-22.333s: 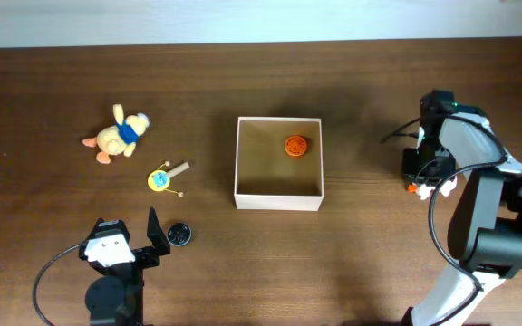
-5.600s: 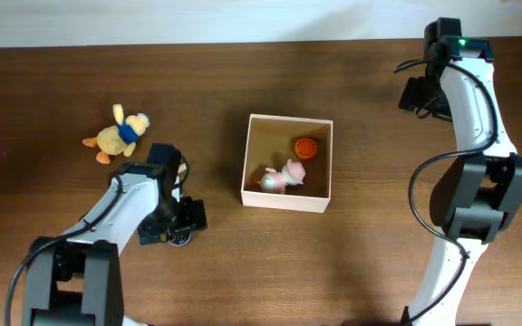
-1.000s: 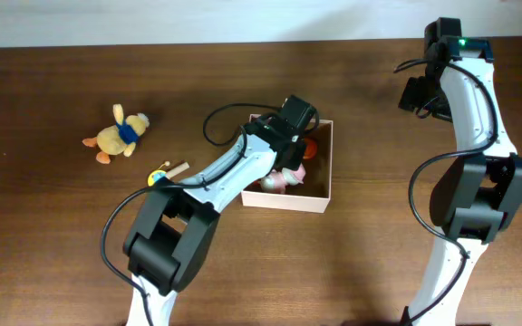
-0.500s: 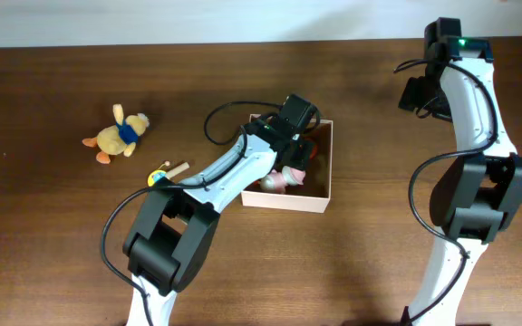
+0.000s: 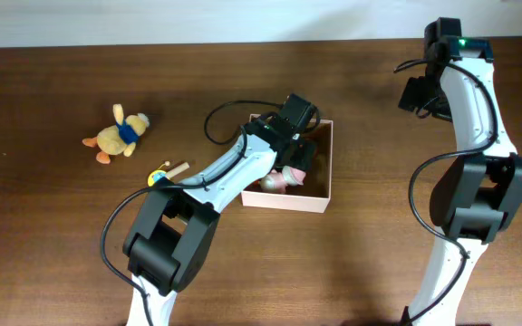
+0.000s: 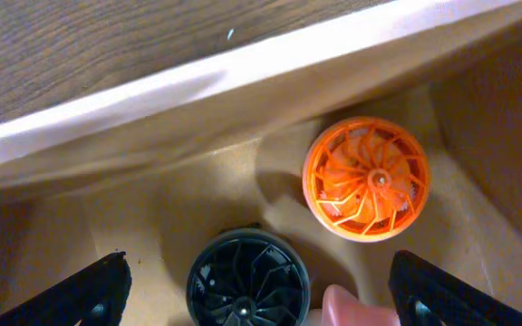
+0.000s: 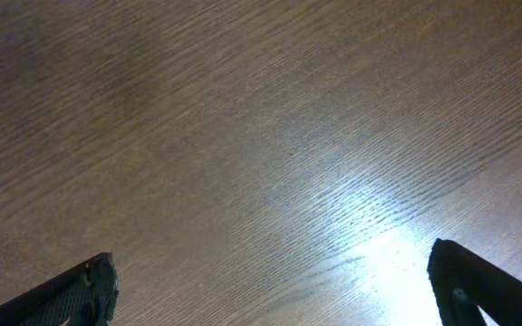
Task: Pack container
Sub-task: 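Open the left gripper to release the black fan toy in the box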
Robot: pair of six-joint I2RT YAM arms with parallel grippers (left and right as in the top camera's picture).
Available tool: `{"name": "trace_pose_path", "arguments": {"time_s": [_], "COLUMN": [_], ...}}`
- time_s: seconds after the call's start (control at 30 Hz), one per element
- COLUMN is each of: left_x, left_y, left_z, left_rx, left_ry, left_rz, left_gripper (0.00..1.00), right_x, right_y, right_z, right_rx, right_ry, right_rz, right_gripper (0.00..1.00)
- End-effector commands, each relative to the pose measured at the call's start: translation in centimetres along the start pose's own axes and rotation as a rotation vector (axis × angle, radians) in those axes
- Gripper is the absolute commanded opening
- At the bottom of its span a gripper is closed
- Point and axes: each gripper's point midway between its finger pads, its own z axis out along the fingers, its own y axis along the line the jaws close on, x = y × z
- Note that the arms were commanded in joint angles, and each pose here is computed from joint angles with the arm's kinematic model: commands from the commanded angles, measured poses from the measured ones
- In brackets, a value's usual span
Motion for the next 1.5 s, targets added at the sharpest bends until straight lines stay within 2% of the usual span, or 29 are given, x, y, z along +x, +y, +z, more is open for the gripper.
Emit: {"name": "trace_pose_path", "arguments": {"time_s": [0.0,0.2,0.33,0.47,0.67,0.9,1.0,1.47], "left_x": [-1.6,-4.3,-4.5,-3.8,-0.4,0.4,0.6,4.2], "left_y": [-0.1,-0.2,0.0,0.3,1.1,1.7,1.6,1.9], "left_z": [-1.1,-4.3,-5.8,-6.8,-7.1,-7.0,-6.5,-3.0], "left_rx": [-0.001,0.006,0.001,-0.008,-0.043,-0.073,-0.074,-0.076], "left_ry": [-0.034,-0.072,-0.046,0.004,0.145,0.174,0.184,0.321], "left_rz": [-0.001,-0.006,-0.002,0.005,0.027,0.034,0.035,0.041], "left_gripper": [0.93,0.93,0.93,0.93,0.89,0.54,0.43,0.32], "right_x": [-0.1,-0.1,-0.1,-0.1,-0.1,-0.1,-0.1,-0.1], "right_y": [-0.1,-0.1,-0.1,-0.1,-0.1,-0.1,-0.1,-0.1], "right_z": [0.1,0.1,0.1,0.1,0.1,0.1,0.1,0.1], "right_rx": [0.002,0.002,0.002,0.002,0.002,0.002,0.002,0.002], "right_ry": [0.000,0.000,0.000,0.000,0.000,0.000,0.000,0.000], "right_rz": [0.019,0.019,0.019,0.018,0.019,0.019,0.019,0.019], "right_gripper": [0.99,0.99,0.99,0.99,0.99,0.99,0.99,0.99]}}
